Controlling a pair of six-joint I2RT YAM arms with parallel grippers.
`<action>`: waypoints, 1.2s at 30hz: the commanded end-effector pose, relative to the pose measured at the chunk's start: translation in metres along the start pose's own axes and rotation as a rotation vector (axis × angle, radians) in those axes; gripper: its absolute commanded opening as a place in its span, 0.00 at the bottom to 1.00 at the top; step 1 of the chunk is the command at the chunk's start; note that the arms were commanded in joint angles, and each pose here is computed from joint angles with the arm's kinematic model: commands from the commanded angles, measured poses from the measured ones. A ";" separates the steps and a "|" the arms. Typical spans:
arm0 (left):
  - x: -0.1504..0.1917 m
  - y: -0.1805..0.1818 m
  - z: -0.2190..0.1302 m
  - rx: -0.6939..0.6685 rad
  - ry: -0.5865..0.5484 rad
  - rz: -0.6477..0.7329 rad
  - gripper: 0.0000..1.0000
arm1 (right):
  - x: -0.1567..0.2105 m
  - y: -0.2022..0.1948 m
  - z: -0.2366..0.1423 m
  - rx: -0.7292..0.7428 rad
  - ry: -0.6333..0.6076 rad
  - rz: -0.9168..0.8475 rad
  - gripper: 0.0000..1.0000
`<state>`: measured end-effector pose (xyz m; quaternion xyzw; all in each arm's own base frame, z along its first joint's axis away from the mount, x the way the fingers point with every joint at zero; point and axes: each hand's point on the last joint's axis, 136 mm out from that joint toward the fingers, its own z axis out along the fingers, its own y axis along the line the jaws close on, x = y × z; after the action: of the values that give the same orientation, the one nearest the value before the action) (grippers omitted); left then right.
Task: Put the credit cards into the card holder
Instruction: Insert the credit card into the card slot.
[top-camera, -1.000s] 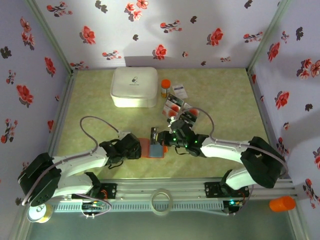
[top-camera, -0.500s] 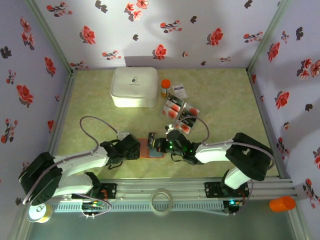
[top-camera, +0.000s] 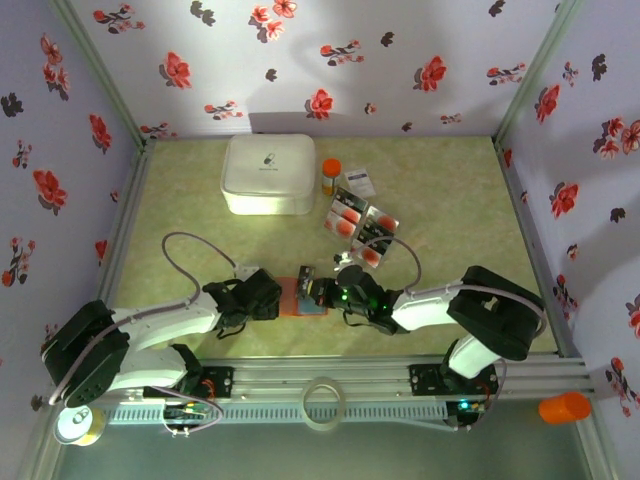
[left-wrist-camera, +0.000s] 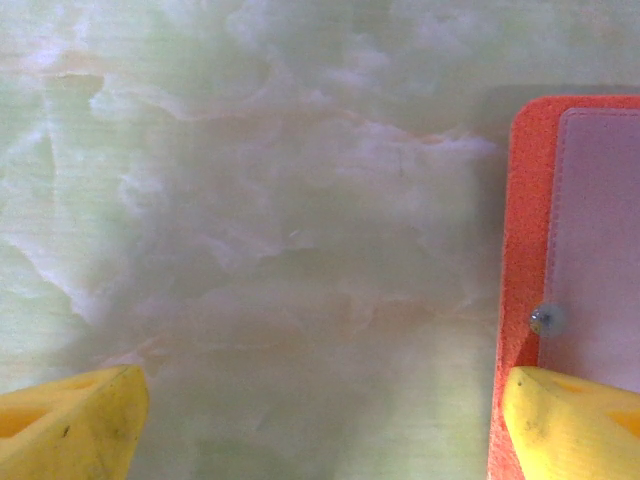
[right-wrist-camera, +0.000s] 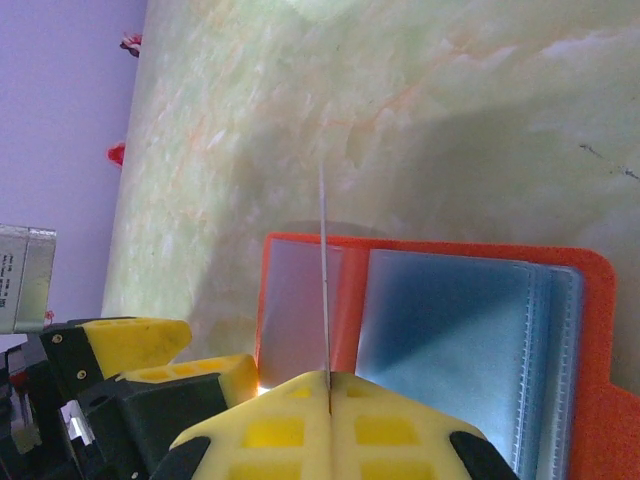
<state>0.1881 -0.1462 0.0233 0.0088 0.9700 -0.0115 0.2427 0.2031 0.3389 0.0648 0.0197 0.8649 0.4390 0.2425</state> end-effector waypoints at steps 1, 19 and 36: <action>-0.006 0.001 -0.002 -0.025 -0.023 -0.012 0.92 | -0.001 0.000 0.003 -0.012 -0.025 0.019 0.00; -0.008 -0.002 -0.002 -0.016 -0.025 -0.008 0.92 | 0.010 -0.009 0.010 -0.021 -0.011 0.059 0.00; -0.008 -0.005 0.001 -0.017 -0.020 -0.001 0.92 | 0.027 -0.015 0.015 -0.017 0.053 0.071 0.00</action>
<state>0.1892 -0.1478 0.0205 0.0104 0.9710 -0.0065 0.2389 0.1949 0.3447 0.0418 0.0384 0.8619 0.4559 0.2187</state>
